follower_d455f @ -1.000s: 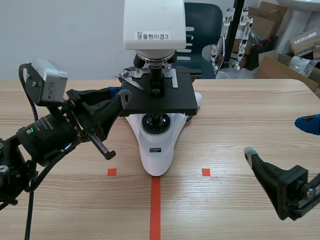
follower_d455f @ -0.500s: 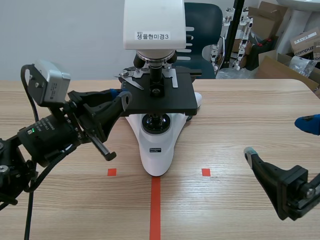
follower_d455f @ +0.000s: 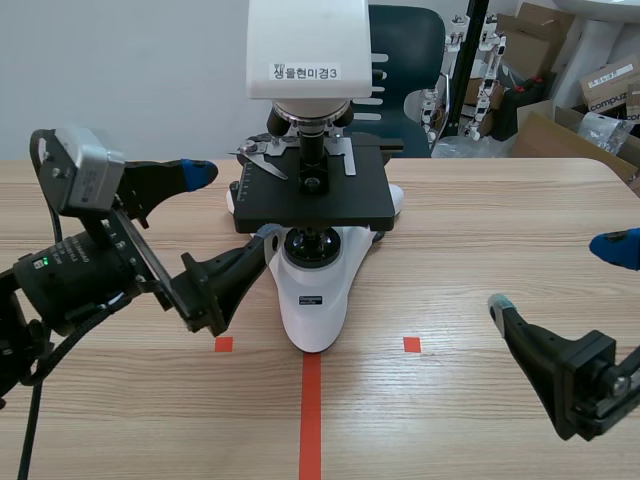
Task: Point at the objective lens
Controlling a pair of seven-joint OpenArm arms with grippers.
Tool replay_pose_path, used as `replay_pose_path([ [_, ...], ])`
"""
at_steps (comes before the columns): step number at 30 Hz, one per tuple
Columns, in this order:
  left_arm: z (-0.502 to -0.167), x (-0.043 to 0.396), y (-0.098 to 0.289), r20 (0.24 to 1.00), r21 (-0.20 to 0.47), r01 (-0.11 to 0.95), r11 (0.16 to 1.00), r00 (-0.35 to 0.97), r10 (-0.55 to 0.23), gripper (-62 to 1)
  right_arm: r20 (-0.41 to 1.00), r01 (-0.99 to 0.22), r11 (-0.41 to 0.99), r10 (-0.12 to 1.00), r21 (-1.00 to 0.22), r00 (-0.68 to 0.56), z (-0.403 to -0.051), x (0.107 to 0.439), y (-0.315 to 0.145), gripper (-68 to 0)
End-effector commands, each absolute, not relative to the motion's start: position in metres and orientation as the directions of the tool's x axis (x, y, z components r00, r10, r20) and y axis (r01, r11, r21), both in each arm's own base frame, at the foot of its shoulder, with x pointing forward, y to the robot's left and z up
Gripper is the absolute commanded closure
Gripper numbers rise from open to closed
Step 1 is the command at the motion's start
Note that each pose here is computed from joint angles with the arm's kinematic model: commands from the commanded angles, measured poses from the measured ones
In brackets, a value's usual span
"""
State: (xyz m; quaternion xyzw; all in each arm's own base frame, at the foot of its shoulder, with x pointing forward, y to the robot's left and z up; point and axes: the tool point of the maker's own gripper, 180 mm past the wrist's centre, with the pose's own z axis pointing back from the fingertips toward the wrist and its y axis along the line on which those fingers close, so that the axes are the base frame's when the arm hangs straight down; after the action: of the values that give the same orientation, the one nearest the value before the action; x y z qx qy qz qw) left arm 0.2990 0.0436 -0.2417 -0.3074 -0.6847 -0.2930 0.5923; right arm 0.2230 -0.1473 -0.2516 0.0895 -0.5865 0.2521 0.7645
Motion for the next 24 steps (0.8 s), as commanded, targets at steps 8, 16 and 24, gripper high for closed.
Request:
replay_pose_path([
  [8,-0.197,0.275,0.076,0.977,0.082,0.708,0.701,-0.195,0.082,-62.3,0.948,-0.491,0.855,0.277,-0.168,0.158,-0.244,0.227,-0.147,-67.9],
  [16,-0.186,0.236,0.095,0.982,0.115,0.618,0.778,-0.190,0.006,-62.3,0.948,-0.491,0.855,0.277,-0.168,0.158,-0.244,0.227,-0.147,-67.9],
  [24,-0.189,0.203,0.116,0.992,0.124,0.570,0.812,-0.096,-0.085,-62.3,0.948,-0.491,0.855,0.277,-0.168,0.158,-0.244,0.227,-0.147,-67.9],
])
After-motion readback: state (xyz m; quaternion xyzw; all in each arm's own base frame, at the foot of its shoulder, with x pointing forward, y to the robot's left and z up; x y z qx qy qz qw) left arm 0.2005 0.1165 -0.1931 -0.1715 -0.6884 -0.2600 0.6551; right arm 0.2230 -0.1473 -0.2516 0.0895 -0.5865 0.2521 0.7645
